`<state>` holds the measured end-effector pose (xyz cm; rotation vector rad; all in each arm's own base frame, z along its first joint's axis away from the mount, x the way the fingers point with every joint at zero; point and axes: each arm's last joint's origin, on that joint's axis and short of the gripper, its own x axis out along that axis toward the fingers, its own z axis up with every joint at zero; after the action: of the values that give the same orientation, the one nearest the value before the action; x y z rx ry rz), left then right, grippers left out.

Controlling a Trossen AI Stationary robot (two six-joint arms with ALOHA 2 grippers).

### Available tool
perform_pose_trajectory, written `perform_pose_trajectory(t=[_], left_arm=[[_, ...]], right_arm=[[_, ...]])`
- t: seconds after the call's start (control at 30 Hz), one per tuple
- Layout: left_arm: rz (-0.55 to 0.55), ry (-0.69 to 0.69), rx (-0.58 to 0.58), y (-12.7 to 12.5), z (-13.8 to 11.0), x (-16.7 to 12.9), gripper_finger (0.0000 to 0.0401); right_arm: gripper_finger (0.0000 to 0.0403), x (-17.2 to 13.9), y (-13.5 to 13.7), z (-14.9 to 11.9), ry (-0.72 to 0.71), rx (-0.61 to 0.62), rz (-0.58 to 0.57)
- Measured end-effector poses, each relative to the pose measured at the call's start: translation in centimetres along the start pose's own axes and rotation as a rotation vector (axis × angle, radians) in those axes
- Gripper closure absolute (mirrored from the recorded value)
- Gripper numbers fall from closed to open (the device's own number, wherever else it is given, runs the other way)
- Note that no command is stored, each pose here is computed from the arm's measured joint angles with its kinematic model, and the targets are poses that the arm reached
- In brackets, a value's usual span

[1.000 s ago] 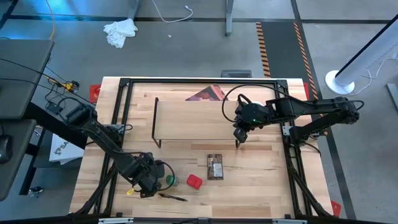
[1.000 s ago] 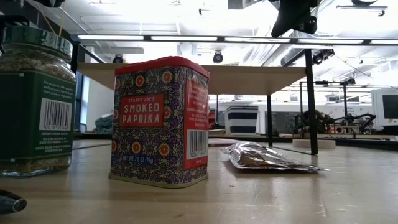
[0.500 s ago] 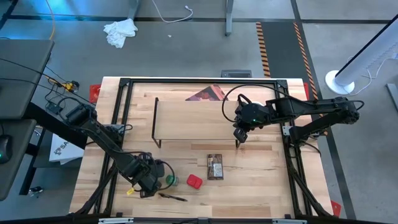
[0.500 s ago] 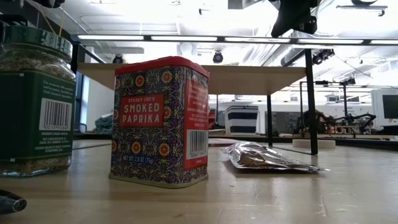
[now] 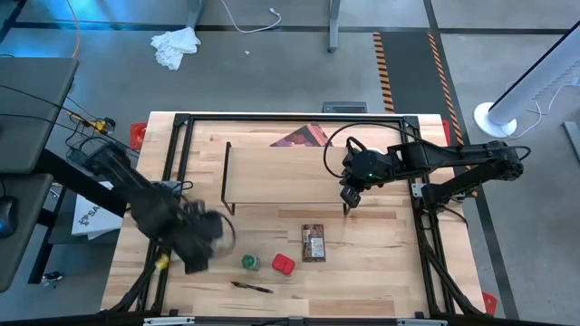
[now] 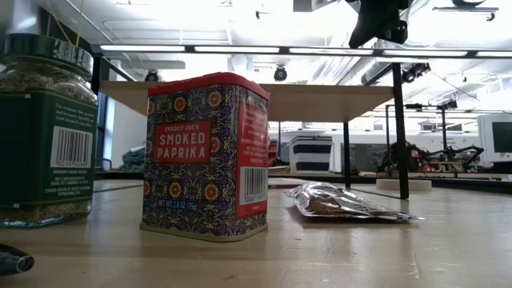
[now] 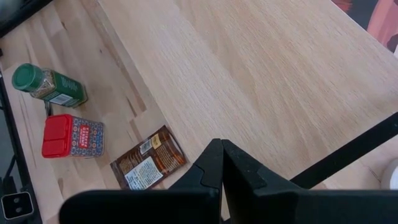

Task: Shelf spices
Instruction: Put the brown seasoning bottle on the shelf

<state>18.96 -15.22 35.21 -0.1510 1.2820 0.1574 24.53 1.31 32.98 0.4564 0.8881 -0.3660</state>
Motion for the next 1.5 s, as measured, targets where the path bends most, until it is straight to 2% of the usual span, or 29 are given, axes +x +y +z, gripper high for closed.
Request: perform_pose_trajectory(t=[0.1, 0.17, 0.27, 0.37, 0.43, 0.6, 0.83, 0.93, 1.1, 1.33, 1.5], left_arm=[[0.055, -0.154, -0.045, 2.8, 1.4, -4.6, 0.0136], [0.034, -0.254, -0.078, 4.5, 3.0, -6.7, 0.0136], [0.047, -0.309, -0.122, 7.2, 5.3, -8.6, 0.0136], [0.078, -0.329, -0.148, 9.8, 7.3, -9.1, 0.0136], [0.103, -0.308, -0.183, 11.5, 8.5, -8.7, 0.0136], [0.059, -0.195, -0.326, 15.0, 10.5, -6.6, 0.0136], [0.119, -0.083, -0.378, 17.9, 13.0, -3.2, 0.0136], [0.087, -0.024, -0.434, 18.7, 13.7, -1.6, 0.0136], [0.071, 0.034, -0.465, 18.8, 13.5, -0.3, 0.0136], [0.076, 0.027, -0.57, 18.8, 11.6, -1.0, 0.0136], [0.087, 0.06, -0.613, 18.9, 10.5, -0.3, 0.0123]], right_arm=[[0.0403, 0.0, 0.0, 0.0, 0.0, -0.005, 0.0], [0.0403, 0.0, 0.0, 0.0, 0.0, -0.004, 0.0], [0.0403, 0.0, 0.0, 0.0, 0.0, -0.003, 0.0], [0.0403, 0.0, 0.0, 0.0, 0.0, 0.015, 0.001], [0.0403, 0.0, 0.0, 0.0, 0.0, 0.019, 0.001], [0.0403, 0.0, 0.0, 0.0, 0.0, 0.042, 0.001], [0.0403, 0.0, 0.0, 0.0, 0.0, 0.041, 0.001], [0.0403, 0.0, 0.0, 0.0, 0.0, 0.041, 0.001], [0.0403, 0.0, 0.0, 0.0, 0.0, 0.041, 0.001], [0.0403, 0.0, 0.0, 0.0, -0.001, 0.033, 0.0], [0.0403, 0.0, -0.1, 0.1, -0.016, 0.014, -0.022]])
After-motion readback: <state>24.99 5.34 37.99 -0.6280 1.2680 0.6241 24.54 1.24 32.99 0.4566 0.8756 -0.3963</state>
